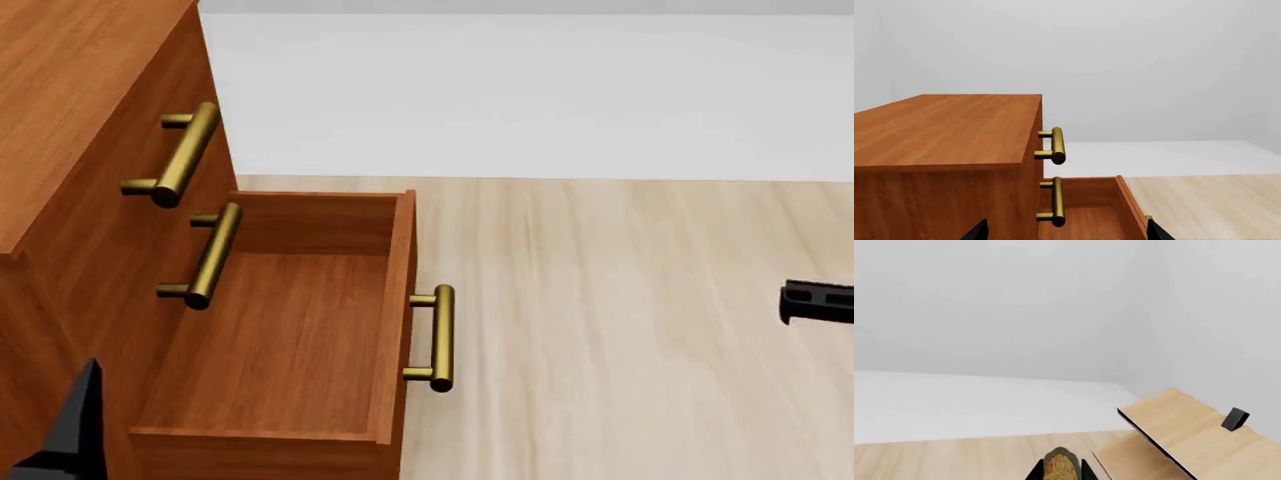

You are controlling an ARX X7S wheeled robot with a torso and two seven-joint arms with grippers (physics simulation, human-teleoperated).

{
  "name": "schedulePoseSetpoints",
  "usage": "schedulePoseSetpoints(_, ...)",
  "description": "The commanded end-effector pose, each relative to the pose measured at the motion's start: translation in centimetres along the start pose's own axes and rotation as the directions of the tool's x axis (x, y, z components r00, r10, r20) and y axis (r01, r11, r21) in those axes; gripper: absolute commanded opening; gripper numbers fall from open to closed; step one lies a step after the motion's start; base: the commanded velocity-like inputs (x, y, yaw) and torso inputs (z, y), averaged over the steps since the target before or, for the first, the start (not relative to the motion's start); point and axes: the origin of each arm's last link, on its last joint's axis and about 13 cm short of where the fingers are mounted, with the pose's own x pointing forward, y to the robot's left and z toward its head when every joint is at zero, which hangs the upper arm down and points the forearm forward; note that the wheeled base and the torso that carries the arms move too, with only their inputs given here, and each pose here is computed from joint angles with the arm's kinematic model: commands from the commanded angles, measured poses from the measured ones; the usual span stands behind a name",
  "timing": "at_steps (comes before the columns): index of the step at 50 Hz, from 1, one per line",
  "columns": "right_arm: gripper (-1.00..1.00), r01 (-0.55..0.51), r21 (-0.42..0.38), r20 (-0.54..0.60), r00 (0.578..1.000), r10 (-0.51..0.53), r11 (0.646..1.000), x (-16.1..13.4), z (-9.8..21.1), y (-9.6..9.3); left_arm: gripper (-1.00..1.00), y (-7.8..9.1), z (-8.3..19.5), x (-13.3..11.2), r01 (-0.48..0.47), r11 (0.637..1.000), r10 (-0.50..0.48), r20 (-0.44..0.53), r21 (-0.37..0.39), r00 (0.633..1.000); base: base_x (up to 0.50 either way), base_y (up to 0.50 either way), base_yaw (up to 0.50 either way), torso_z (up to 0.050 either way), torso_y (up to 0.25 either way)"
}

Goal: Put the wine bottle in the bottom drawer of the cabinet.

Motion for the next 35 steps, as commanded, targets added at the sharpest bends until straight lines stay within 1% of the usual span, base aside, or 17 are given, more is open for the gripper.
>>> schedulePoseSetpoints(1, -1.00, -0.045, -0.046, 0.093, 0.994, 0.049, 0.998, 1.0, 4.2, 1.0, 1.00, 0.0, -0.2, 0.0, 0.000, 1.000, 0.000, -0.004, 0.000, 1.000, 0.00, 0.00, 0.00, 0.000, 0.000)
schedulePoseSetpoints(7, -1.00, -0.076, -0.057, 0.117, 0.990, 0.082, 0.996, 1.4, 5.4, 1.4, 1.00, 0.0, -0.2, 0.0, 0.000, 1.000, 0.000, -0.004, -0.001, 1.000, 0.00, 0.00, 0.00, 0.000, 0.000)
schedulePoseSetpoints(8, -1.00, -0.077, -0.087, 0.127, 0.988, 0.087, 0.993, 1.4, 5.6, 1.5, 1.00, -0.1, -0.2, 0.1, 0.002, 1.000, -0.002, -0.006, 0.000, 1.000, 0.00, 0.00, 0.00, 0.000, 0.000)
schedulePoseSetpoints(9, -1.00, -0.085, -0.088, 0.130, 0.987, 0.096, 0.992, 1.5, 5.8, 1.6, 1.00, -0.1, -0.2, 0.1, 0.007, 1.000, -0.007, -0.009, -0.005, 1.000, 0.00, 0.00, 0.00, 0.000, 0.000)
schedulePoseSetpoints(15, -1.00, -0.143, -0.069, 0.142, 0.978, 0.152, 0.987, 1.9, 7.2, 2.4, 1.00, -0.2, -0.3, 0.0, 0.012, 1.000, -0.012, -0.009, -0.001, 1.000, 0.00, 0.00, 0.00, 0.000, 0.002)
schedulePoseSetpoints(16, -1.00, -0.177, -0.036, 0.143, 0.973, 0.181, 0.983, 2.1, 7.5, 2.7, 1.00, -0.2, -0.3, 0.0, 0.010, 1.000, -0.010, -0.010, -0.001, 1.000, 0.00, 0.00, 0.00, 0.000, 0.000)
schedulePoseSetpoints(17, -1.00, -0.164, -0.076, 0.142, 0.975, 0.173, 0.984, 2.2, 7.7, 2.8, 1.00, -0.2, -0.3, 0.0, 0.009, 1.000, -0.009, -0.011, -0.001, 1.000, 0.00, 0.00, 0.00, 0.000, 0.000)
schedulePoseSetpoints(18, -1.00, -0.166, -0.080, 0.144, 0.974, 0.176, 0.983, 2.3, 7.8, 2.9, 1.00, -0.1, -0.4, 0.0, 0.009, 1.000, -0.009, -0.013, -0.002, 1.000, 0.00, 0.00, 0.00, 0.000, 0.000)
schedulePoseSetpoints(22, -1.00, -0.209, -0.066, 0.153, 0.964, 0.217, 0.976, 2.7, 8.9, 3.6, 1.00, -0.1, -0.5, 0.1, 0.006, 1.000, -0.006, -0.012, 0.000, 1.000, 0.00, 0.00, 0.00, 0.000, 0.000)
schedulePoseSetpoints(27, -1.00, -0.238, -0.069, 0.154, 0.957, 0.246, 0.969, 3.1, 10.0, 4.3, 1.00, 0.0, -0.5, 0.1, 0.005, 1.000, -0.004, -0.012, 0.002, 1.000, 0.00, 0.00, 0.00, 0.000, 0.000)
schedulePoseSetpoints(28, -1.00, -0.232, -0.068, 0.136, 0.961, 0.240, 0.970, 3.3, 10.2, 4.4, 1.00, -0.1, -0.5, 0.1, 0.004, 1.000, -0.004, -0.012, 0.008, 1.000, 0.00, 0.00, 0.00, 0.000, 0.010)
schedulePoseSetpoints(30, -1.00, -0.266, -0.044, 0.118, 0.956, 0.270, 0.963, 3.4, 10.5, 4.8, 1.00, -0.1, -0.4, 0.0, 0.003, 1.000, -0.003, -0.012, 0.006, 1.000, 0.00, 0.00, 0.00, 0.000, 0.000)
schedulePoseSetpoints(32, -1.00, -0.266, -0.066, 0.105, 0.957, 0.272, 0.962, 3.6, 10.7, 5.1, 1.00, 0.0, -0.3, 0.0, 0.002, 1.000, -0.002, -0.009, 0.007, 1.000, 0.00, 0.00, 0.00, 0.000, 0.000)
schedulePoseSetpoints(35, -1.00, -0.283, -0.069, 0.110, 0.951, 0.289, 0.957, 3.7, 11.4, 5.5, 1.00, 0.0, -0.4, 0.1, 0.001, 1.000, -0.001, -0.009, 0.003, 1.000, 0.00, 0.00, 0.00, 0.000, 0.000)
